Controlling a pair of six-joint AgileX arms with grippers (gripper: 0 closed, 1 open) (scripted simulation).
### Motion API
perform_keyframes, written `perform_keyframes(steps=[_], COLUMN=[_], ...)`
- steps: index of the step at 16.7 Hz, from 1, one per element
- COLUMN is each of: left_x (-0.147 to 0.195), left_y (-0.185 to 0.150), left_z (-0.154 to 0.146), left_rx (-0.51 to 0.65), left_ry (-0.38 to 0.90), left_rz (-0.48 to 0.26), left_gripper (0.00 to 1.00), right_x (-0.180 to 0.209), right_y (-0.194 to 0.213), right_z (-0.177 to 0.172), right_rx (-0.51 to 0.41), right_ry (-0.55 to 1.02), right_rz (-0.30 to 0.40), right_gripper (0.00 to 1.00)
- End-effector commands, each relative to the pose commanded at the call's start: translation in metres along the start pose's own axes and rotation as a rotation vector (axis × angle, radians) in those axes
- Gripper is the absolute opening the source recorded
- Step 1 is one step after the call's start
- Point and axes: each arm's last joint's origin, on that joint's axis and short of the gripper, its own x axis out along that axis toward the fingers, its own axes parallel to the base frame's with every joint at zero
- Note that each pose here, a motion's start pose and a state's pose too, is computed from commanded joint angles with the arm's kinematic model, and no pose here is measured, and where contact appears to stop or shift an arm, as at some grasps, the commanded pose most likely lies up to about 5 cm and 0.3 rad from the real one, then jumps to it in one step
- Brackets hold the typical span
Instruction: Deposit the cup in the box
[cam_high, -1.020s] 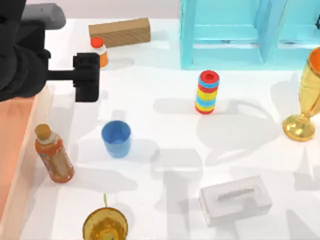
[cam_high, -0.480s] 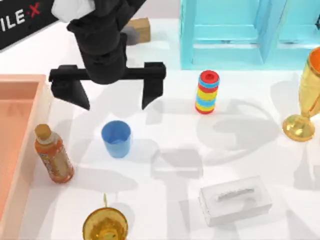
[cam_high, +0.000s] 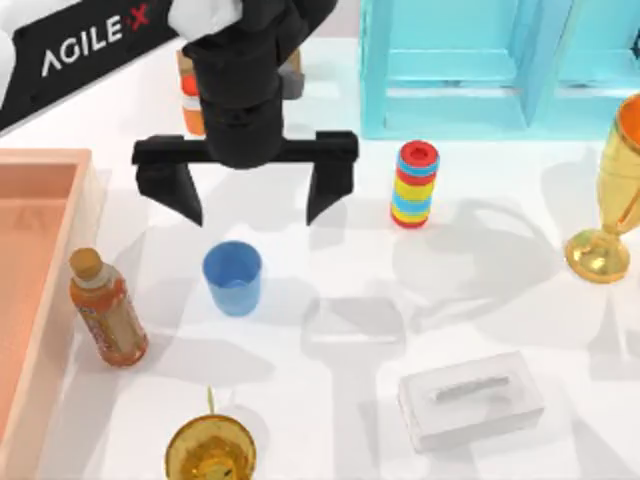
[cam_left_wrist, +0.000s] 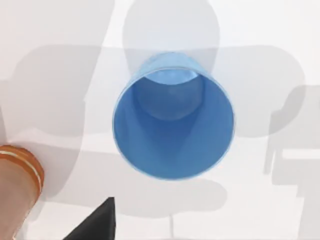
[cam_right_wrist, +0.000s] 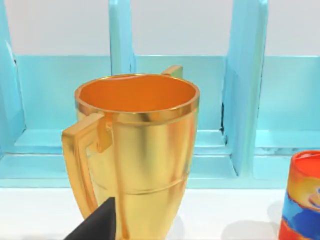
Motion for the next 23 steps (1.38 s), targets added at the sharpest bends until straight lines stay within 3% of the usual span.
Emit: perform_keyframes(steps=[5, 12, 17, 23], left_x=[0.012, 0.092, 0.100, 0.100], left_y=[0.001, -0.001, 0.000, 0.000], left_z=[0.001, 0.001, 0.000, 0.000], left_rx=[0.000, 0.000, 0.000, 0.000], left_ry=[0.003, -0.004, 0.000, 0.000], left_rz=[0.002, -0.003, 0.000, 0.000], left_gripper=[1.00, 1.00, 1.00, 0.55], right_x=[0.000, 0.000, 0.000, 0.000], right_y=[0.000, 0.000, 0.000, 0.000], right_z=[0.000, 0.000, 0.000, 0.000], right_rx=[0.000, 0.000, 0.000, 0.000], right_ry=[0.000, 0.000, 0.000, 0.000], right_rz=[0.000, 0.000, 0.000, 0.000], right_gripper=[1.00, 1.00, 1.00, 1.00])
